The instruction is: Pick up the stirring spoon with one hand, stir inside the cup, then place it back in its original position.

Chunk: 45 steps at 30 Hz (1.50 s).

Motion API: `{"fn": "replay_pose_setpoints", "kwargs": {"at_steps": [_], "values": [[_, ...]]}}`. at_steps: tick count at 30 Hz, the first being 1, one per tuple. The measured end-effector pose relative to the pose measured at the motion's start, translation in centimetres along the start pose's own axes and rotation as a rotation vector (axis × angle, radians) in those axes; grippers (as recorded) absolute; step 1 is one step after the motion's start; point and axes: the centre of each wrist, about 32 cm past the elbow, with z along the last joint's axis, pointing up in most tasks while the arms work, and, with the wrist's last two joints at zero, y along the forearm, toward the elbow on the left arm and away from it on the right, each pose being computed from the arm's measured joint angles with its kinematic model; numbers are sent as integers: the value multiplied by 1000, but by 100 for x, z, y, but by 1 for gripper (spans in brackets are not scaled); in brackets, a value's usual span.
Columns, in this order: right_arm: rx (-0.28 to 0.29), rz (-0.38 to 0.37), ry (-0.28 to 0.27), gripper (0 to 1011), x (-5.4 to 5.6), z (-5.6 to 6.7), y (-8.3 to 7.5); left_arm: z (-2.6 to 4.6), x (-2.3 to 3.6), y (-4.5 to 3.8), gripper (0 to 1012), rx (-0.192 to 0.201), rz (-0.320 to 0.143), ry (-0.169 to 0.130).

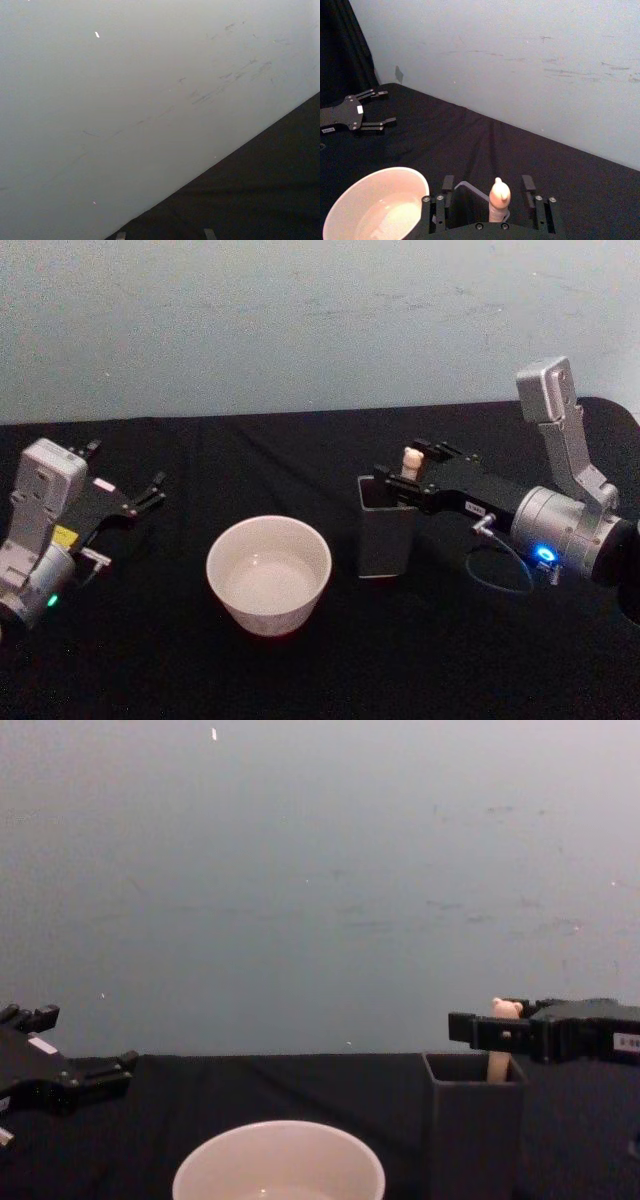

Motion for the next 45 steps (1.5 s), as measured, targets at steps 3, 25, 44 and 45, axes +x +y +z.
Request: {"fn": "replay_pose_setpoints", "kwargs": {"at_steps": [3, 25, 44, 45], "values": [[2, 0, -2, 911, 0, 0, 0, 0, 0, 0, 1001, 0, 0, 0], [254, -437, -118, 1002, -68, -213, 72, 0, 0, 0, 1001, 0, 0, 0], [37, -530, -122, 1002, -47, -898, 125, 0, 0, 0, 1001, 0, 0, 0], [36, -532, -120, 1002, -45, -900, 126, 0, 0, 0, 1001, 0, 0, 0]]}}
